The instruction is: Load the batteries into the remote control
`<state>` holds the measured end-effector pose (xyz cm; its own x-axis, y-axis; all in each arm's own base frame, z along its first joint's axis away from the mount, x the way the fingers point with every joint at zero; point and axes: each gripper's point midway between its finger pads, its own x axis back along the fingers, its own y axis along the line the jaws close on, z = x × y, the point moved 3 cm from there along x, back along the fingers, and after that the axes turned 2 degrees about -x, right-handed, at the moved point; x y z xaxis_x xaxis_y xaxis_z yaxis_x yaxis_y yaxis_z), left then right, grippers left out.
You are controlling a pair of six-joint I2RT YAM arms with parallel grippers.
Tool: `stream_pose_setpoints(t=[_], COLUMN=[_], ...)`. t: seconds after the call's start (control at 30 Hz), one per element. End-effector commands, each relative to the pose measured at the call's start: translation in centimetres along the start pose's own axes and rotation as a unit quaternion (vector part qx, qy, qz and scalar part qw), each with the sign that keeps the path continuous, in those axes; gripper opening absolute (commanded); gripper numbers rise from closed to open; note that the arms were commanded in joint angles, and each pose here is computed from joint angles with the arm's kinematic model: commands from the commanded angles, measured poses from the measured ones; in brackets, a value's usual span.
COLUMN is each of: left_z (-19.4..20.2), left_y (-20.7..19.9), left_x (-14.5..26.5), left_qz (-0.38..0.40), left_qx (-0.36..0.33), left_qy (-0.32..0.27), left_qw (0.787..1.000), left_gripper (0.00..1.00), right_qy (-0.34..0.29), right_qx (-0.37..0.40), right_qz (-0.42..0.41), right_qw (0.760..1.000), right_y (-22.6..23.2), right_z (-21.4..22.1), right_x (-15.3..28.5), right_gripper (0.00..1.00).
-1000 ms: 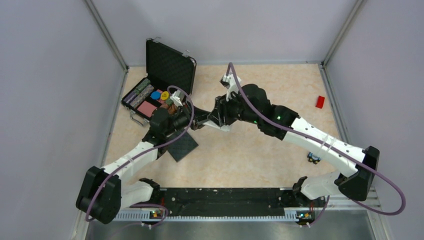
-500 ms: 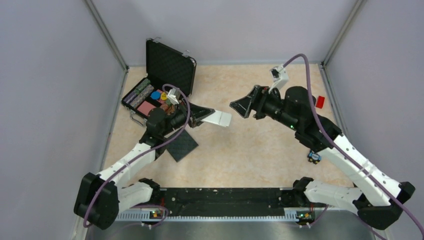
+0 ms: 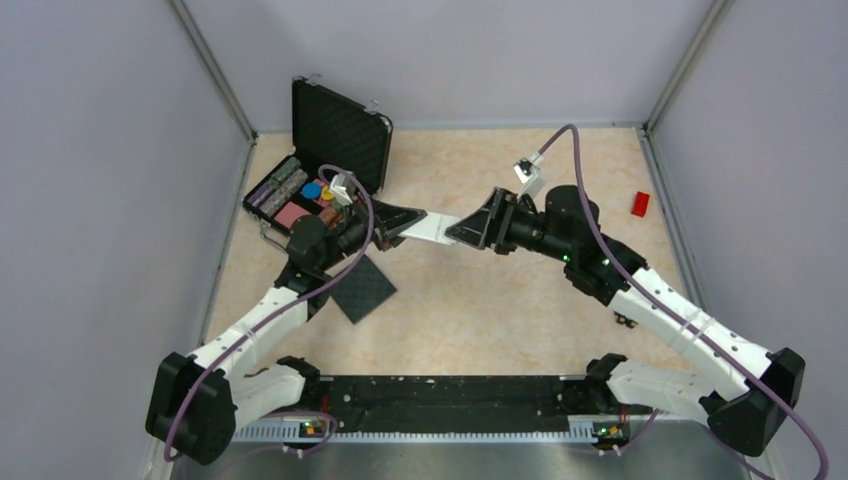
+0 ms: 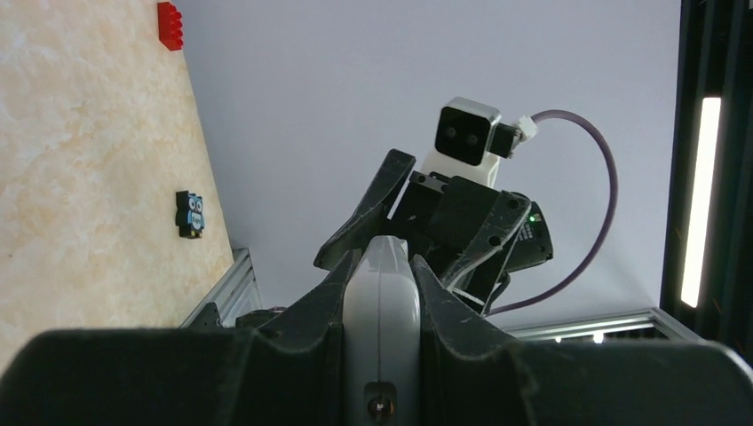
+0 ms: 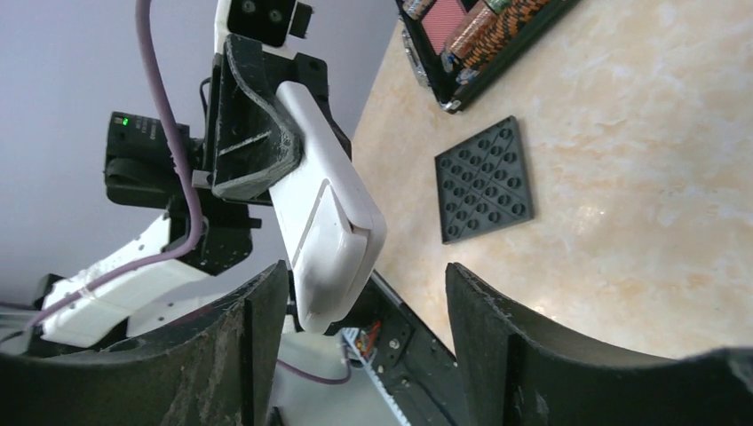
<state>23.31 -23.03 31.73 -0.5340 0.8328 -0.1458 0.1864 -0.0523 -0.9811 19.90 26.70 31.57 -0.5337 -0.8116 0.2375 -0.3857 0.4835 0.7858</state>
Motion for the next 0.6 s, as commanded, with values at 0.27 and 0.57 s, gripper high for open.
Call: stream_pose_setpoints(t=[0.27,0.57], left_z=[0.2,0.0], left_y=[-5.0,-5.4], left_x=[0.7,0.8], left_qz=[0.083,0.092], left_qx=[-0.026,-0.02], left_qy=[-0.004,-0.01], left_qw=[0.996,0.996], left_gripper=[0.0,0.0], right_qy=[-0.006,0.004], right_qx=[-0.059,-0.064], right_qz=[-0.1,-0.1], right_qw=[0.993,0.993], right_y=[2.0,1.7], right_z=[-0.9,-0.5], right_x=[-0.7,-1.1], right_gripper=[0.46,0.31])
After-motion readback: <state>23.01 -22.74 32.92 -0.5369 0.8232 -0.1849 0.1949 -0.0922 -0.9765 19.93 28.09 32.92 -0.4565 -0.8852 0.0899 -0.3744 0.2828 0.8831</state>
